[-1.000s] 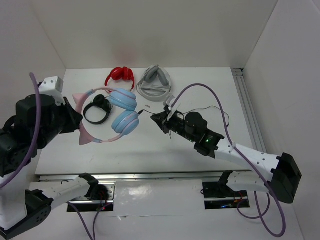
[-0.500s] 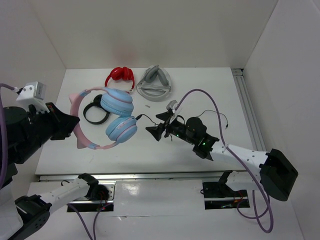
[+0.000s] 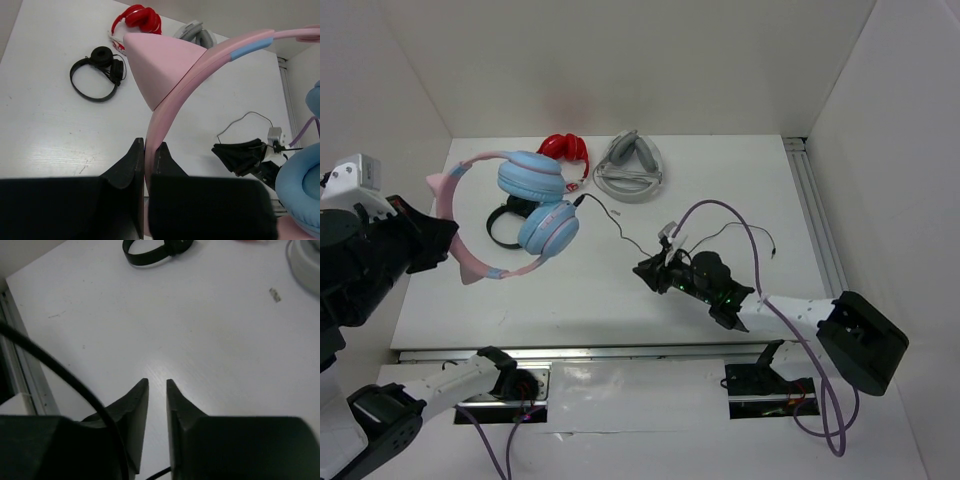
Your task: Wrap the headphones
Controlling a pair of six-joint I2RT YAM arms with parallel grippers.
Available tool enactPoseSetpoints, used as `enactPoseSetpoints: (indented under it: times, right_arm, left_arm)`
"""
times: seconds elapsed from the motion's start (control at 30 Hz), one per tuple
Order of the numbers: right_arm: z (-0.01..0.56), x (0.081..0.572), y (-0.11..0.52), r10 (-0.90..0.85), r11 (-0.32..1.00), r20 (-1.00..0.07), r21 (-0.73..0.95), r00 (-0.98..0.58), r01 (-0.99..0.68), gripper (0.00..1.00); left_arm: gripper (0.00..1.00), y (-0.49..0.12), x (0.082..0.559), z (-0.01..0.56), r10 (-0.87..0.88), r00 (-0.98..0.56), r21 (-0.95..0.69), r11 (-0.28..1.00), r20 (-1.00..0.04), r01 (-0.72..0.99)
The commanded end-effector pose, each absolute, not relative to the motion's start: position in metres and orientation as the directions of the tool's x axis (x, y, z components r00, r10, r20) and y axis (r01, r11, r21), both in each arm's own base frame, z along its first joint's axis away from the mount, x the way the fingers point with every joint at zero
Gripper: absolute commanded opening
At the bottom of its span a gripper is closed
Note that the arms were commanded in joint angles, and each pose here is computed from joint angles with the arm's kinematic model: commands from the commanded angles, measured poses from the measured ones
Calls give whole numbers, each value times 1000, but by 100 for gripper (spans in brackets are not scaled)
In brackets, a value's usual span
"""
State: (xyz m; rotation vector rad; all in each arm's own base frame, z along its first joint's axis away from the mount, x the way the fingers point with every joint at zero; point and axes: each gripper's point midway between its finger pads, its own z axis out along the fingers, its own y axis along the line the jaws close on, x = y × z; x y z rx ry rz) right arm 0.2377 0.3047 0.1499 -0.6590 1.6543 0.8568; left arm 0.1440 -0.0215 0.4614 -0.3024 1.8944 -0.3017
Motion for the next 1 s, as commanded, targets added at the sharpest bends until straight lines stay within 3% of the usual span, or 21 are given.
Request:
enactPoseSetpoints:
  times: [0.0, 0.03, 0.07, 0.2, 0.3, 0.43, 0.6, 0.7, 0.83, 0.97]
  right_arm:
    - [170, 244, 298, 109, 606, -975, 221, -195, -764, 24]
    - [173, 245, 297, 126, 611, -972, 233, -198, -756, 16]
    - [169, 240, 297, 126, 615, -967, 250, -220, -748, 0]
    - [177, 245, 285, 101, 753, -972, 215, -213, -622, 0]
    - [206, 246, 264, 69, 875, -980, 148, -184, -460, 0]
    - [251, 225, 236, -17, 930, -983, 51, -182, -363, 0]
    - [317, 192, 239, -35, 868, -984, 58, -176, -493, 0]
    - [330, 173, 248, -120, 786, -979, 6, -162, -618, 0]
    - [340, 138, 270, -231, 556, -971, -79, -63, -827, 0]
    - [351, 135, 264, -234, 540, -971, -94, -42, -836, 0]
  left_arm:
    - [0, -15, 159, 486, -460, -204, -442, 888, -864, -126]
    - [0, -12, 162, 483, -465, -202, -442, 885, -862, -150]
    - [0, -7, 166, 480, -458, -188, -425, 885, -869, -190]
    - [0, 0, 195, 453, -359, -214, -290, 910, -909, -295]
    - [0, -13, 221, 417, -261, -294, -180, 944, -919, -276]
    - [0, -29, 245, 374, -157, -364, -83, 974, -918, -211]
    - [0, -35, 267, 324, -48, -441, 68, 968, -896, -242]
    - [0, -62, 276, 306, 12, -489, 100, 983, -872, -154]
    - [0, -119, 277, 276, 169, -535, 151, 985, -828, 77]
    - [0, -174, 259, 255, 339, -509, 233, 937, -791, 261]
